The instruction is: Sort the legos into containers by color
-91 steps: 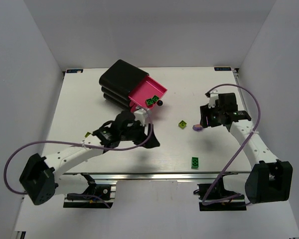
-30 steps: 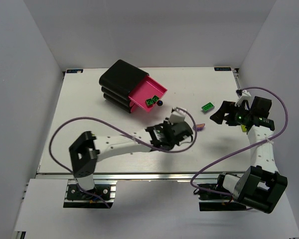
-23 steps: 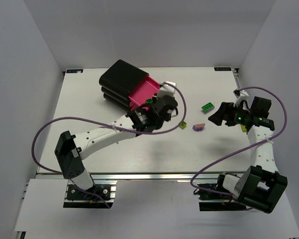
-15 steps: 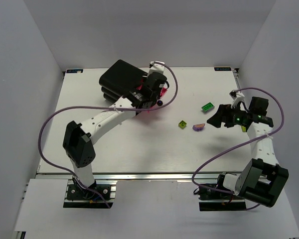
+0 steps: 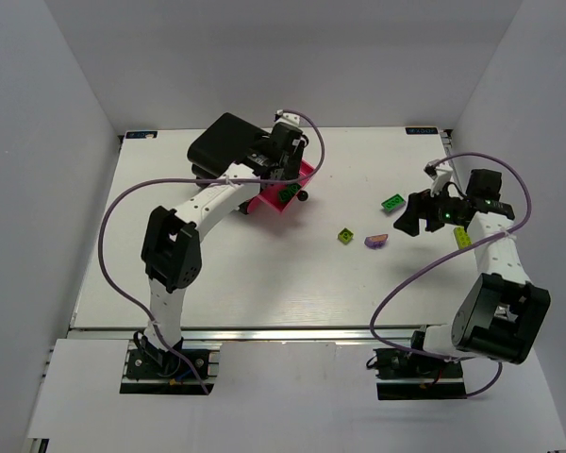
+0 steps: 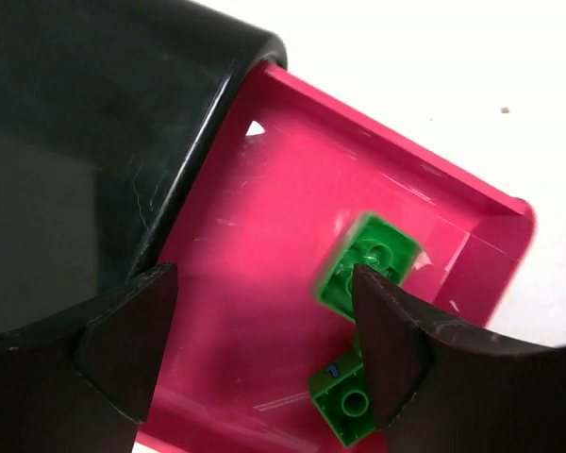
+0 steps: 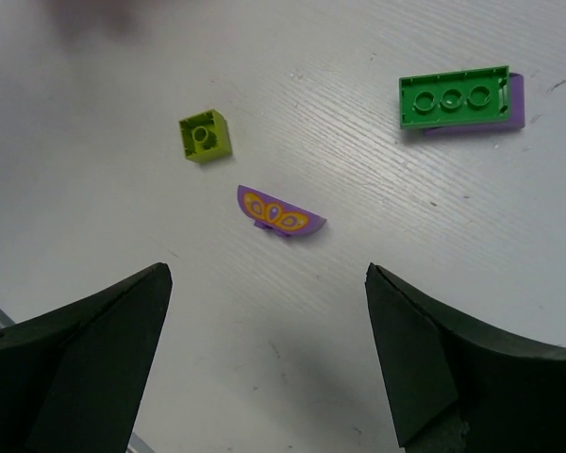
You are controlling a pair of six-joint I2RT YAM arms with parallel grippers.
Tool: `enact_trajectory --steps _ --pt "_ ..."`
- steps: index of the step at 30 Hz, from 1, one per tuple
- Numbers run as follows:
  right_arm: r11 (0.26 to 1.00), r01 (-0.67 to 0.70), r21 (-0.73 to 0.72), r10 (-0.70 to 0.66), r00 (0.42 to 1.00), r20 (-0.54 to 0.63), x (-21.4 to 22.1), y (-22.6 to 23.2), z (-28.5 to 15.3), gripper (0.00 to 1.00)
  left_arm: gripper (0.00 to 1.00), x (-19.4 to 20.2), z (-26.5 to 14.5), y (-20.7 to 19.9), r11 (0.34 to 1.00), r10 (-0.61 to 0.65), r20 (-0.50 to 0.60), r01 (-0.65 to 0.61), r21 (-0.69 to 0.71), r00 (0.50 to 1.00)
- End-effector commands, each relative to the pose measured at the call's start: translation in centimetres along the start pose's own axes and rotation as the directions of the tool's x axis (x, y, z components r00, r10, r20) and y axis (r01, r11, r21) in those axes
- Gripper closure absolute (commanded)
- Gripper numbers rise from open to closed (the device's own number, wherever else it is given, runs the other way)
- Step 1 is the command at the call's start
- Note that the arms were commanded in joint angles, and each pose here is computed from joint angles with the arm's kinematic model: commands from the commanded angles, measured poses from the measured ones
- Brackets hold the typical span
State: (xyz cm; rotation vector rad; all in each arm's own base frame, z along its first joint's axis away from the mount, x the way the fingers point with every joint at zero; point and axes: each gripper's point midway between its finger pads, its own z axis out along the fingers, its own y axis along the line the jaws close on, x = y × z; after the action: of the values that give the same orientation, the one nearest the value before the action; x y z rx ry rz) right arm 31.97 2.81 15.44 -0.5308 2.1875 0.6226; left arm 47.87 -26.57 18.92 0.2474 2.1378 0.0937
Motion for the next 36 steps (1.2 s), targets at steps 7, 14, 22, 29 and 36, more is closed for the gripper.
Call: enact_trajectory --steps 7,14,22,29,36 --pt "0.928 0.373 -0.006 -0.372 0.925 -0.073 -1.1 -4.0 2.8 0.22 0.28 -4.9 -10.0 -1.3 0.93 -0.126 0.136 0.07 0.36 0.983" --pt "0.665 0.698 -0.267 -0.729 0.684 -0.028 -1.6 -4.2 5.3 0.32 0.24 1.7 -16.2 -0.9 0.834 -0.117 0.206 -0.016 0.552 0.971" --pt "0.339 0.858 -0.386 -0.929 0.37 0.007 -2.6 -7.3 9.3 0.22 0.14 4.0 -17.2 2.6 0.898 -0.054 0.247 -0.061 0.435 0.968" --pt "0.207 0.858 -0.47 -0.973 0.232 -0.004 -2.7 -9.4 11.3 0.17 0.1 3.7 -18.4 2.4 0.879 -0.063 0.284 -0.082 0.47 0.957" --pt "0.173 0.802 -0.572 -0.975 0.22 0.013 -0.8 -9.7 11.8 0.17 0.09 3.7 -18.7 2.0 0.865 -0.061 0.285 -0.092 0.494 0.957"
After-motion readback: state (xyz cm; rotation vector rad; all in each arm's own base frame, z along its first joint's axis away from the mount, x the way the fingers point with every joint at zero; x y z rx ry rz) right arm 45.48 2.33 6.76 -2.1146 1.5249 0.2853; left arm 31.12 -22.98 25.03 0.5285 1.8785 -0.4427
